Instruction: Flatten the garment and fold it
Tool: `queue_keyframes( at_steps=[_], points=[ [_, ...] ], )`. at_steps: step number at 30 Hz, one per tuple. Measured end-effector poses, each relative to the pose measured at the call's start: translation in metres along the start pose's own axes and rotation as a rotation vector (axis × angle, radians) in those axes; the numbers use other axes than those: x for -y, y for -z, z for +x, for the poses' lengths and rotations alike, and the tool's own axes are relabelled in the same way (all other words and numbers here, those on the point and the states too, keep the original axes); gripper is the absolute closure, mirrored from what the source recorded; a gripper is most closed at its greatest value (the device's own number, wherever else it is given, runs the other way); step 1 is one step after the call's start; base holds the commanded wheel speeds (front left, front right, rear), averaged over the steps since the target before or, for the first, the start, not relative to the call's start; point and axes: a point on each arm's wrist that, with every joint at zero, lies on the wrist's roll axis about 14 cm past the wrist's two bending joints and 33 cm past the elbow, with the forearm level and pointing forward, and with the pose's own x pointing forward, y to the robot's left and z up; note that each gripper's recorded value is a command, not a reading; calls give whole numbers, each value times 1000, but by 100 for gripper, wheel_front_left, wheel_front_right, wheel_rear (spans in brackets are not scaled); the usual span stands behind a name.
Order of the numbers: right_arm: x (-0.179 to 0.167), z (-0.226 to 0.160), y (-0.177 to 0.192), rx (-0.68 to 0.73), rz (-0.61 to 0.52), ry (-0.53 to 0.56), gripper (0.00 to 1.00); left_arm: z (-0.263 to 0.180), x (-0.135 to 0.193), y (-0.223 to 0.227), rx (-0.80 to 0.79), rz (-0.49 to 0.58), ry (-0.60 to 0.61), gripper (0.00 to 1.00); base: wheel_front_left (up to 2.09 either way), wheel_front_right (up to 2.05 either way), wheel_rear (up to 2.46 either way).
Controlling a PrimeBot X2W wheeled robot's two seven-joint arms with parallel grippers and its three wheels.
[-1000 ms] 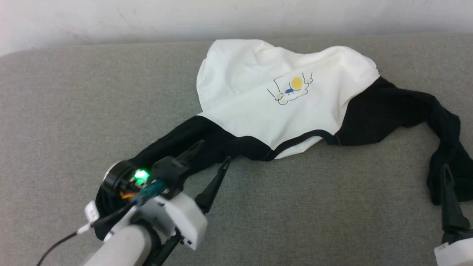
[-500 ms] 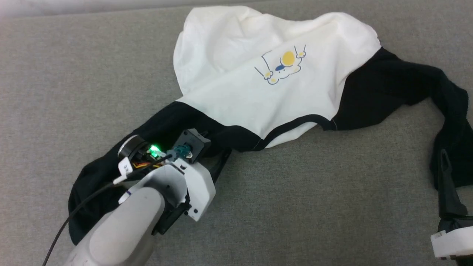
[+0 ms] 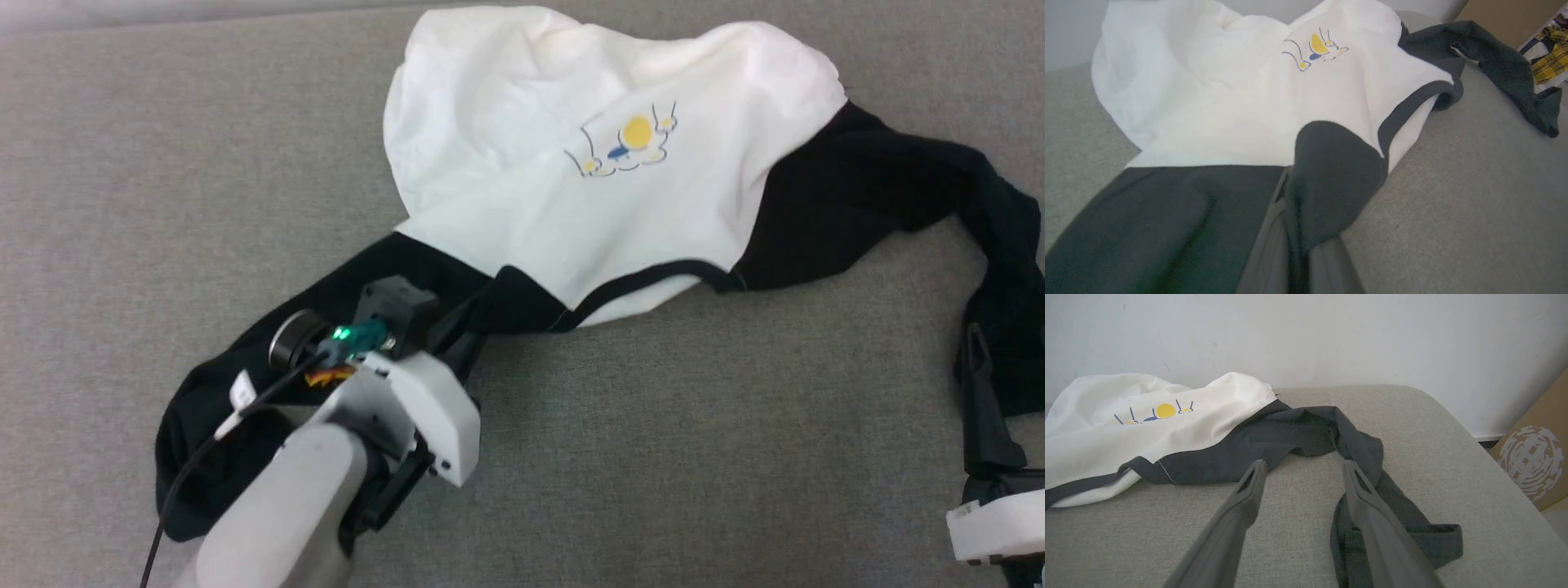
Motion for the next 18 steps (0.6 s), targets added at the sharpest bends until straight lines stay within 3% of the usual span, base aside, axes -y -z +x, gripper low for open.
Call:
queue_keyframes(
  at_steps=[4,9,18],
  points=[
    [-7,-2,-7,21,10,-23,0,-31,-1,-14,69,-68,-48,100,0,0,0],
    [-18,-10,-9,19,25,-60,0,-90,-21,-4,90,-149,-212,100,0,0,0],
    [-70,-23,33,-234,12,-219,0,-132,-15,-1,111,-181,-267,100,0,0,0]
  ],
)
